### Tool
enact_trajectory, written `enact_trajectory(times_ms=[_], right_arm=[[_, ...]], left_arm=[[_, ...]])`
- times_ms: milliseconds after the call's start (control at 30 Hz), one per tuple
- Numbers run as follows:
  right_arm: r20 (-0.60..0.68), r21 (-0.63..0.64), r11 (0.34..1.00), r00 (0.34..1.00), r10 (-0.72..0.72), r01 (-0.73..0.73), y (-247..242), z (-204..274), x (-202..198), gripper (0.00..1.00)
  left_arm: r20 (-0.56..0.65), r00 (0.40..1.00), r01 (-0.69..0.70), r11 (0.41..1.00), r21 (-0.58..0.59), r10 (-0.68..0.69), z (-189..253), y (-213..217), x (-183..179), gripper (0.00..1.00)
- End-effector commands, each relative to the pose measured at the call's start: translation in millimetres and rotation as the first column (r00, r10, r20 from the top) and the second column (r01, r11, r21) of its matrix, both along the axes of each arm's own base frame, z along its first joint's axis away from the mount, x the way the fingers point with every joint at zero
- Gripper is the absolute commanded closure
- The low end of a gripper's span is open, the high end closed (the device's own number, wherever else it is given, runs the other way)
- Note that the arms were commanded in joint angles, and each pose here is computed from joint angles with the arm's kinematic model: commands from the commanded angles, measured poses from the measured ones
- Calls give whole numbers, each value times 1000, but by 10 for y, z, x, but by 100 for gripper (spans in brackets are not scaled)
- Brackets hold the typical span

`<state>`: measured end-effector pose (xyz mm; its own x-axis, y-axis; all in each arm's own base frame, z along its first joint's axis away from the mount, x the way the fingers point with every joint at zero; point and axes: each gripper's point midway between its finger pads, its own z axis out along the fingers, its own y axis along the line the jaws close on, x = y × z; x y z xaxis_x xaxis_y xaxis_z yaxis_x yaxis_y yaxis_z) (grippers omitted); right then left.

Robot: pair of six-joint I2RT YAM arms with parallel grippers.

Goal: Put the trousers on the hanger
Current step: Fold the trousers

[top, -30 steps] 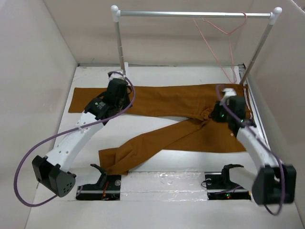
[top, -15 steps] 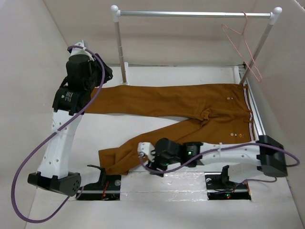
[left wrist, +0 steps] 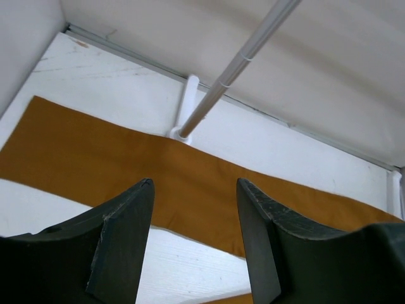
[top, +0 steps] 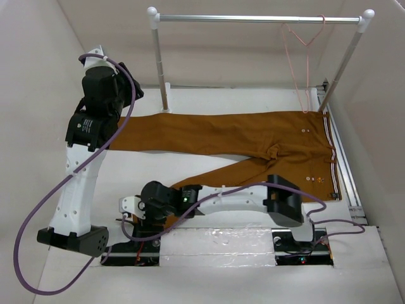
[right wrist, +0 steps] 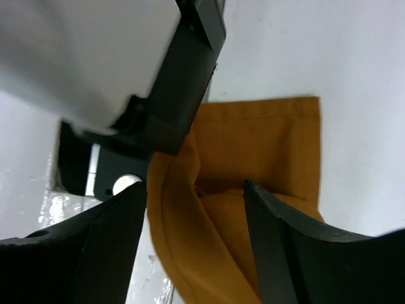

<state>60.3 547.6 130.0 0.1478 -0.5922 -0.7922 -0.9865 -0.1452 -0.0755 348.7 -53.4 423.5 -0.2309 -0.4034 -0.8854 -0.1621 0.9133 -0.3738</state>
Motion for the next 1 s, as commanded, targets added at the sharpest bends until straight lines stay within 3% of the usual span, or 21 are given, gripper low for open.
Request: enact_trajectory(times_ms=[0, 100, 133, 167, 200, 367, 467, 500, 600, 667, 800, 967], right_arm=[[-22, -44, 996, 997, 75, -76, 50, -98, -19, 33], [-15, -54, 996, 998, 64, -64, 26, -151, 44, 48], [-10, -49, 998, 999, 44, -44, 10, -130, 131, 81], [1, -34, 999, 1000, 15, -15, -16, -18, 250, 95], [19, -23, 999, 1000, -22, 23, -42, 65, 364, 100], [84, 194, 947, 958, -275, 255, -298, 1051, 1165, 100], [53, 413, 822, 890, -453, 393, -911, 1967, 1649, 100], [42, 461, 797, 888, -458, 389, -981, 2194, 1613, 100], [3, 521, 725, 848, -529, 450, -1352, 2418, 1878, 100], [-15, 534, 727, 864, -503, 433, -1422, 2489, 1911, 100], [-16, 469, 797, 906, -424, 381, -1223, 2234, 1833, 100], [-42, 436, 883, 984, -171, 172, -1129, 2222, 1301, 100]], left_arm=[[56, 997, -55, 997, 46, 52, 185, 146, -52, 49], [43, 997, -73, 995, 72, 70, 114, 190, -41, 50], [43, 996, -77, 994, 80, 74, 111, 203, -39, 50], [37, 996, -79, 993, 85, 76, 88, 207, -32, 50], [37, 997, -77, 993, 86, 74, 85, 204, -25, 50], [46, 998, -50, 995, 84, 46, 183, 139, 52, 51], [29, 999, -18, 996, 88, 16, 186, 72, 129, 50], [32, 999, -18, 996, 87, 16, 207, 74, 119, 51], [23, 1000, -23, 995, 93, 21, 191, 81, 139, 50], [12, 999, -40, 995, 95, 39, 151, 110, 132, 50], [16, 994, -112, 988, 109, 111, 143, 265, 10, 50], [15, 979, -201, 967, 156, 202, 111, 495, -209, 50]])
